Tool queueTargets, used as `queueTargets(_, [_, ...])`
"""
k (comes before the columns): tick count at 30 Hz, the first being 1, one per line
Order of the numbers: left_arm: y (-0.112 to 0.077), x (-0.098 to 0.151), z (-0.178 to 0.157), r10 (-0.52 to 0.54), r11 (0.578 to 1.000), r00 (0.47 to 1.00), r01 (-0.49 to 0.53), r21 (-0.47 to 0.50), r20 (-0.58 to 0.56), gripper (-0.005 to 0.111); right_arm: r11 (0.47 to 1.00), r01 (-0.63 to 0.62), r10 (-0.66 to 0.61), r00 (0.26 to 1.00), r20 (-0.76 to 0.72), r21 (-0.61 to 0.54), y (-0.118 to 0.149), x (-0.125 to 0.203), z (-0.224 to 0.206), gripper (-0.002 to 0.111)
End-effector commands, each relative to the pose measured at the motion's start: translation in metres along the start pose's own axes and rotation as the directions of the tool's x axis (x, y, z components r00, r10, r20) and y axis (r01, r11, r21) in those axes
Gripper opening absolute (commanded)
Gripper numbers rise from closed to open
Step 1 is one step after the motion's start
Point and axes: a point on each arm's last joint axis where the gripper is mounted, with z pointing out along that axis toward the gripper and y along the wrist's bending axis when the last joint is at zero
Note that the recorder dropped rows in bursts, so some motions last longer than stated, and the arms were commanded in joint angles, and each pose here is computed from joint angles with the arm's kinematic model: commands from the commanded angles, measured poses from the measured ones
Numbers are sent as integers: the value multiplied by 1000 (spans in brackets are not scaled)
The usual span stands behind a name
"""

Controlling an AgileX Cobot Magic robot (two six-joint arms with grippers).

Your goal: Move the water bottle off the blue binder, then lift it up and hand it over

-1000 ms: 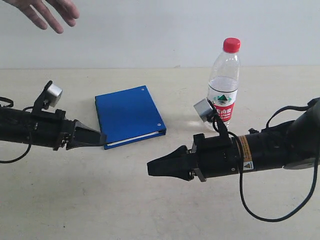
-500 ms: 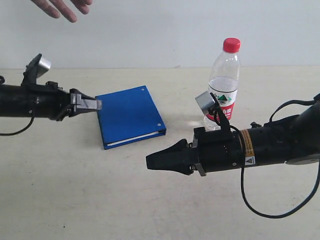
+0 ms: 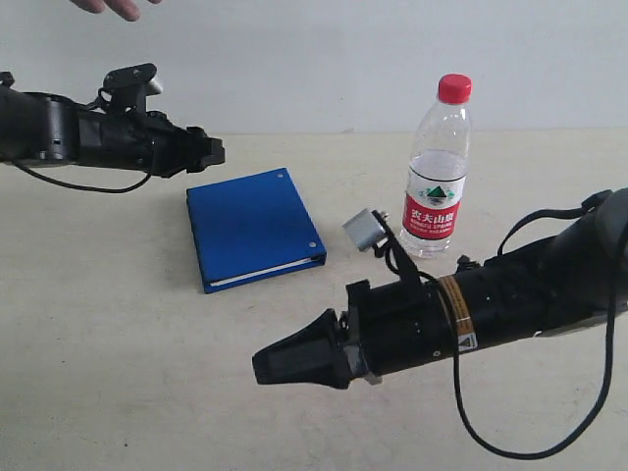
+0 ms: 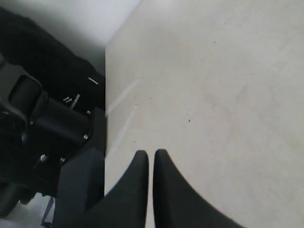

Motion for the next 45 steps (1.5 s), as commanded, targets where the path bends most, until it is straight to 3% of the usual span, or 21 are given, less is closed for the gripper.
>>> queueTargets(1, [9,0,25,-94,995,996,94,-9,1,45,997,82,-82,995,-54,-3,5,5,6,0])
queueTargets(7, [11,18,49,-122,990,982,131,57,-146,22,987,130,-123,990,-75,97,5,-2,1,0])
queueTargets(10, [10,29,59,-133,982,957,163,100,-259,14,986,143,-137,988,-66,91,11,-6,-1,0])
queueTargets(14, [-3,46,56,-12,947,886,158,278,-463,13,981,173,-168,984,-56,87,20,-12,-3,0])
queueTargets(19, [-23,60,36,129,835,771,256,488,-624,13,973,214,-211,977,-37,90,30,-20,-7,0])
queueTargets(22, [-24,60,34,145,822,762,262,505,-632,13,966,244,-243,970,-25,90,37,-25,-10,0])
queueTargets(24, [-25,58,32,95,829,750,304,470,-654,13,958,271,-271,962,-14,93,45,-30,-13,0])
queueTargets(26, [-29,49,31,45,806,777,343,482,-628,13,948,261,-261,965,-25,183,45,-35,-17,0])
queueTargets(28, [-36,34,31,-11,752,842,362,551,-539,13,900,156,-153,987,-39,406,32,-38,-27,0])
queueTargets(29, [-38,26,37,-80,752,880,362,551,-469,13,838,78,-70,997,-35,541,20,-37,-33,0])
queueTargets(30, [-41,24,40,-107,753,888,366,547,-447,13,794,67,-49,998,-46,605,13,-35,-37,0])
queueTargets(31, [-47,24,44,-113,765,894,357,536,-434,13,719,40,-9,999,-49,694,4,-32,-42,0])
queueTargets(33, [-58,24,44,-52,767,908,302,566,-415,13,637,36,12,998,-57,770,-7,-28,-44,0])
queueTargets(36, [-65,13,36,3,766,929,236,598,-370,13,563,44,16,998,-63,825,-12,-28,-50,0])
queueTargets(38, [-71,0,23,25,746,937,215,630,-349,13,534,40,20,998,-60,844,-14,-28,-53,0])
queueTargets(40, [-78,-10,7,88,717,934,181,673,-345,13,468,31,30,998,-51,883,-18,-27,-59,0])
queueTargets(41, [-80,-12,2,124,712,929,162,683,-349,13,466,33,33,998,-55,884,-19,-27,-58,0])
queueTargets(45, [-82,-21,-15,213,756,900,95,647,-381,12,446,47,54,995,-80,894,-29,-23,-56,0])
